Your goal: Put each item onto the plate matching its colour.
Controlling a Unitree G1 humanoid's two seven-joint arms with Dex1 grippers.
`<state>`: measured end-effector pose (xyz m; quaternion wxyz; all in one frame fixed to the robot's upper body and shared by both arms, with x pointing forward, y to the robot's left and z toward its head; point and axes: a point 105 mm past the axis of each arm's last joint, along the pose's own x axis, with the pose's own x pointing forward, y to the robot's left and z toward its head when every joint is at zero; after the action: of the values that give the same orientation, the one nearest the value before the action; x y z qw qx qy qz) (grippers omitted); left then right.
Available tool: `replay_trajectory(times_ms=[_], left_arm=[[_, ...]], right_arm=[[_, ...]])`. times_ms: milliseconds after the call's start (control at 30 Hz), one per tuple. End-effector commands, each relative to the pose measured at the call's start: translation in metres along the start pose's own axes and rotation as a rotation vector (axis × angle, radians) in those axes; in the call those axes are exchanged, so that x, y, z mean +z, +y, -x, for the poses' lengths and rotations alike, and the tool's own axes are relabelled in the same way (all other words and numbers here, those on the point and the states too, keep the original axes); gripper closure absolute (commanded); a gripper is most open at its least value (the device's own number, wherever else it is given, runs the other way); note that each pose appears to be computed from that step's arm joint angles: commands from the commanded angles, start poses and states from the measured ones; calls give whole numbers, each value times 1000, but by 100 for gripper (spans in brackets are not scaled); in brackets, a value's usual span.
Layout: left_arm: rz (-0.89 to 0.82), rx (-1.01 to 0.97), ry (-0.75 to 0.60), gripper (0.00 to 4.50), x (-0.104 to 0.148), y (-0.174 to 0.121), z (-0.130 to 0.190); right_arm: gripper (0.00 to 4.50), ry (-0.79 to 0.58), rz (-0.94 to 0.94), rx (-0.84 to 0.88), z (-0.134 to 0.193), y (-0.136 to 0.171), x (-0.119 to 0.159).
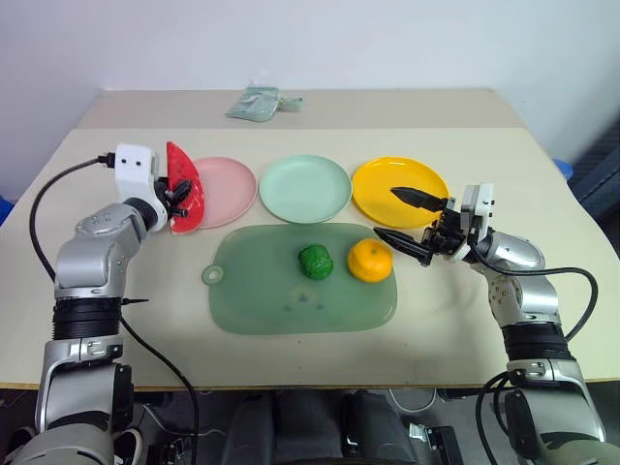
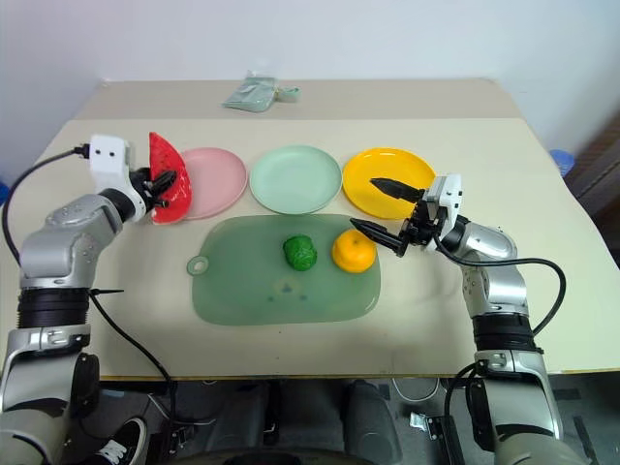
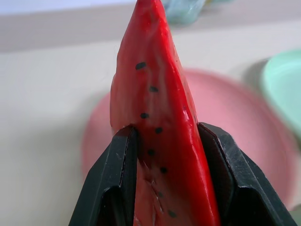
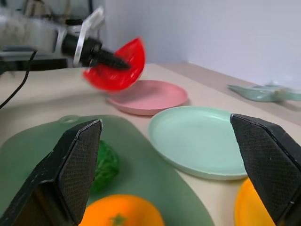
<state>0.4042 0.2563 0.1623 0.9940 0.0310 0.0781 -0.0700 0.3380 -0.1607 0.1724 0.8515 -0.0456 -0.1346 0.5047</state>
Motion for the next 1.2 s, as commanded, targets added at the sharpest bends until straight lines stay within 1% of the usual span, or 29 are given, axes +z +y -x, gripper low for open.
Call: replay_trajectory(times_ms=[33,67,133,200,333,400,433,467,500,533,567,667,767,967,1033,1067,1133,1200], left_arm=[[50,-23,-91,294,13,-2,-10],[78,-27,-107,294,14,-3,-12],[66,1,-135,294,19,1,-18],[101,25,-155,294,24,3,-24],[145,-19,-173,294,34,-7,-31],[180,-54,-177,208,36,-12,-34],[167,-63,-181,175,38,-13,-35],[151,-58,-189,131,39,-13,-35],[148,-45,-202,74,42,-12,-35],[123,-28,-209,29,44,-9,-35],[111,-21,-218,8,46,-8,-34],[83,-60,-243,8,54,-11,-26],[48,-200,-307,8,71,-27,-6],[7,-483,-358,8,91,-59,40],[-19,-560,-358,8,91,-68,51],[-42,-617,-349,8,87,-75,56],[-7,-736,-295,8,77,-89,66],[-9,-840,-279,8,73,-105,74]], right_arm=[[0,-59,42,-46,-7,-6,18],[0,-60,48,-52,-8,-6,18],[0,-64,50,-53,-10,-4,17],[0,-68,45,-52,-11,-3,16],[0,-53,57,-43,-11,-1,14],[0,-50,65,-46,-11,-2,14],[0,-50,67,-43,-12,-2,14],[0,-49,69,-37,-12,-2,14],[0,-46,74,-34,-12,-1,14],[0,-45,76,-37,-13,-2,14],[0,-45,75,-41,-13,-3,14],[0,-42,80,-60,-11,-5,14],[0,-44,94,-113,-8,-12,15],[0,-49,81,-110,-9,-13,16],[0,-51,81,-106,-10,-13,17],[0,-46,85,-104,-11,-13,15],[0,-35,83,-113,-12,-15,13],[0,-26,81,-118,-13,-16,12]])
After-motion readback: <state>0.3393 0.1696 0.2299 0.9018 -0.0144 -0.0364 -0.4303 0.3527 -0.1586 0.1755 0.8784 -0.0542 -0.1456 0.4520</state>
